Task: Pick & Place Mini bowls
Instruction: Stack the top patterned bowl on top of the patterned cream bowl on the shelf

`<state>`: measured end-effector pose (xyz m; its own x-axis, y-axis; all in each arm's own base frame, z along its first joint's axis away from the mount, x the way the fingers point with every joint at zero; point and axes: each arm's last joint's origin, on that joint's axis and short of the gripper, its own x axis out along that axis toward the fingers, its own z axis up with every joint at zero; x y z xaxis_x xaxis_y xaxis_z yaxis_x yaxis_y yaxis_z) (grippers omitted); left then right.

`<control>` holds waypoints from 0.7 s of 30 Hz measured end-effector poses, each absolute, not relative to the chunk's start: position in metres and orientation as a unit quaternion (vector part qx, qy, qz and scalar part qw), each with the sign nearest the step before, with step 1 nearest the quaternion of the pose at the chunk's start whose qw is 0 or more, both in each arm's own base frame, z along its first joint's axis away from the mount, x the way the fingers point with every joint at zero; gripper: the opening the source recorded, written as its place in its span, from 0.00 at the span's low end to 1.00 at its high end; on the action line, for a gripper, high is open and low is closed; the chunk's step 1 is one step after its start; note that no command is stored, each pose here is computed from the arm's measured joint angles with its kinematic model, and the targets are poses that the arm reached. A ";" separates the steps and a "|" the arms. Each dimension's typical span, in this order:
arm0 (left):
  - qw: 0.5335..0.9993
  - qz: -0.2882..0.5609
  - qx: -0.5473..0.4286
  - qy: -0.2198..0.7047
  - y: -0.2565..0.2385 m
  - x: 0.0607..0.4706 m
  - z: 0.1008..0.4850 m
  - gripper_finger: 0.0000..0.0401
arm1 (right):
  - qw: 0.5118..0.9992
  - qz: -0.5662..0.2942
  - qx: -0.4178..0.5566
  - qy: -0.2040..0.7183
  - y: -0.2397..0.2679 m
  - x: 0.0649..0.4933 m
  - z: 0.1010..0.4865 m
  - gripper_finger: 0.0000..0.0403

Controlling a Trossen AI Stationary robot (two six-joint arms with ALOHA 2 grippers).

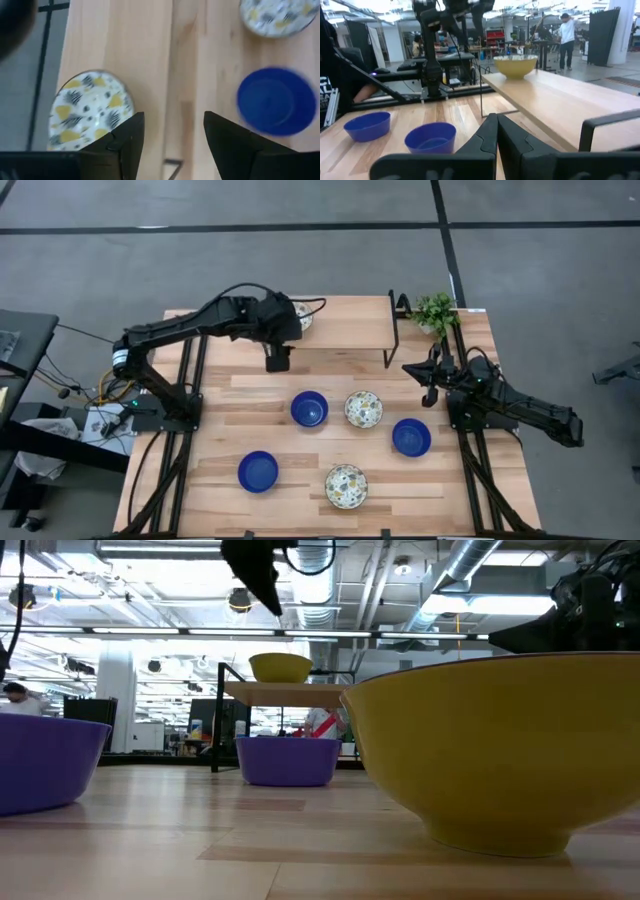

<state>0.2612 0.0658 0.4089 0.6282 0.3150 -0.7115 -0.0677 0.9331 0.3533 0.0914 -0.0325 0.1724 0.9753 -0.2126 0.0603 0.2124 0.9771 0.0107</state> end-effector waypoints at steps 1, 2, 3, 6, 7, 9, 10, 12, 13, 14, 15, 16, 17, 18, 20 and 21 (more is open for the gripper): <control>0.895 0.100 0.139 0.411 0.064 0.264 0.409 0.51 | 0.994 -0.107 0.005 -0.036 -0.032 0.091 0.173 0.00; 0.900 0.092 0.132 0.406 0.062 0.266 0.408 0.51 | 0.993 -0.106 0.010 -0.042 -0.032 0.091 0.174 0.00; 0.902 0.086 0.127 0.403 0.061 0.268 0.408 0.51 | 0.993 -0.105 0.017 -0.047 -0.032 0.091 0.175 0.00; 0.912 0.080 0.118 0.384 0.058 0.273 0.409 0.51 | 0.992 -0.103 0.040 -0.065 -0.032 0.091 0.178 0.00; 0.914 0.080 0.118 0.379 0.058 0.274 0.410 0.51 | 0.991 -0.102 0.049 -0.069 -0.032 0.091 0.179 0.00; 0.920 0.083 0.120 0.364 0.058 0.277 0.411 0.51 | 0.990 -0.100 0.067 -0.076 -0.032 0.091 0.180 0.00; 0.922 0.085 0.121 0.357 0.058 0.279 0.412 0.51 | 0.989 -0.099 0.074 -0.080 -0.032 0.091 0.181 0.00; 0.927 0.087 0.123 0.342 0.058 0.281 0.415 0.51 | 0.988 -0.097 0.082 -0.086 -0.032 0.090 0.182 0.00; 0.931 0.089 0.124 0.333 0.059 0.282 0.416 0.51 | 0.988 -0.097 0.082 -0.088 -0.032 0.090 0.182 0.00; 0.933 0.090 0.124 0.325 0.059 0.283 0.418 0.51 | 0.988 -0.097 0.081 -0.091 -0.032 0.090 0.183 0.00; 0.934 0.091 0.125 0.321 0.059 0.284 0.418 0.51 | 0.988 -0.096 0.080 -0.094 -0.032 0.090 0.183 0.00; 0.936 0.092 0.125 0.316 0.059 0.284 0.419 0.51 | 0.988 -0.096 0.079 -0.096 -0.032 0.090 0.184 0.00; 0.938 0.094 0.126 0.309 0.059 0.285 0.420 0.51 | 0.987 -0.096 0.079 -0.098 -0.032 0.090 0.184 0.00; 0.940 0.095 0.127 0.301 0.059 0.286 0.422 0.51 | 0.987 -0.095 0.078 -0.102 -0.032 0.090 0.185 0.00; 0.942 0.097 0.127 0.294 0.059 0.287 0.423 0.51 | 0.986 -0.094 0.073 -0.116 -0.032 0.089 0.188 0.00; 0.943 0.098 0.125 0.291 0.059 0.287 0.423 0.51 | 0.985 -0.093 0.071 -0.125 -0.031 0.089 0.189 0.00</control>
